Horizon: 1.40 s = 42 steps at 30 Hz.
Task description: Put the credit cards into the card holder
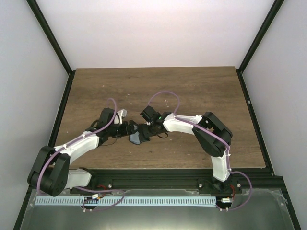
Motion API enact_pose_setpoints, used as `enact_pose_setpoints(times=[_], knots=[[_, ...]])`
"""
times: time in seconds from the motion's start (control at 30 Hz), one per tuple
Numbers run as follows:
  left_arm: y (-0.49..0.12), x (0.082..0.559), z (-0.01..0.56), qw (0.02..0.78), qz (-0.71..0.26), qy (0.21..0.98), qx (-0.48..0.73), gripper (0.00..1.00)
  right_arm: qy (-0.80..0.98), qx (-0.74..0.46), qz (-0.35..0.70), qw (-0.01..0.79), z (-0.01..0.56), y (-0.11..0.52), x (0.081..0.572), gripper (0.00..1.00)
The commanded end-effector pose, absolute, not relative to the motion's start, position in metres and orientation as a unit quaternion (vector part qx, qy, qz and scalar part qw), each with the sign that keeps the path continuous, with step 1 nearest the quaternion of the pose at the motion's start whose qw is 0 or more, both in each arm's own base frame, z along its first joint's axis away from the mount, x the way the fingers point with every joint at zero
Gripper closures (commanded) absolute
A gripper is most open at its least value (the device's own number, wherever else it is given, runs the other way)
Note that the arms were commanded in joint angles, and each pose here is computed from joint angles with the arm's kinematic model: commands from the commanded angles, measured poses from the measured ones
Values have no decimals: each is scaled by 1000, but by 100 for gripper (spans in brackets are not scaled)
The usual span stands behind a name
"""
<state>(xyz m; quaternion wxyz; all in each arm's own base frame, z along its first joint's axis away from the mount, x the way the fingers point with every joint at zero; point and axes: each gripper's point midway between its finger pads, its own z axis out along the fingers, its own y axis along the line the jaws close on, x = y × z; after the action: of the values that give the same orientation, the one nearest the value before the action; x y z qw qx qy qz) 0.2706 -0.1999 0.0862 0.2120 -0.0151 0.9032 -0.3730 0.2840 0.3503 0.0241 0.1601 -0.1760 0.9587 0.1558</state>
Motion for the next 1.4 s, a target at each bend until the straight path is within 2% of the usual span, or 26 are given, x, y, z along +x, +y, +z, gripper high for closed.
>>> enact_pose_setpoints(times=[0.0,0.27,0.57,0.77,0.83,0.97,1.1,1.37], knots=[[-221,276,122,237,-426,873,16,14,956,-176,167,162,24,363,285,99],[-237,275,130,234,-454,859,30,14,958,-172,158,167,24,359,287,99],[-256,277,98,209,-448,869,37,16,957,-165,167,172,28,351,286,99],[-266,281,102,212,-457,863,39,19,956,-157,175,174,28,344,285,99],[-256,285,113,234,-432,871,27,19,957,-154,174,173,27,341,286,99],[-206,289,111,268,-289,919,-9,12,956,-159,176,173,28,339,286,99],[-153,275,88,260,-172,948,-59,4,953,-168,184,175,32,343,287,99],[-118,262,61,254,-124,954,-103,2,936,-190,223,197,75,352,285,71]])
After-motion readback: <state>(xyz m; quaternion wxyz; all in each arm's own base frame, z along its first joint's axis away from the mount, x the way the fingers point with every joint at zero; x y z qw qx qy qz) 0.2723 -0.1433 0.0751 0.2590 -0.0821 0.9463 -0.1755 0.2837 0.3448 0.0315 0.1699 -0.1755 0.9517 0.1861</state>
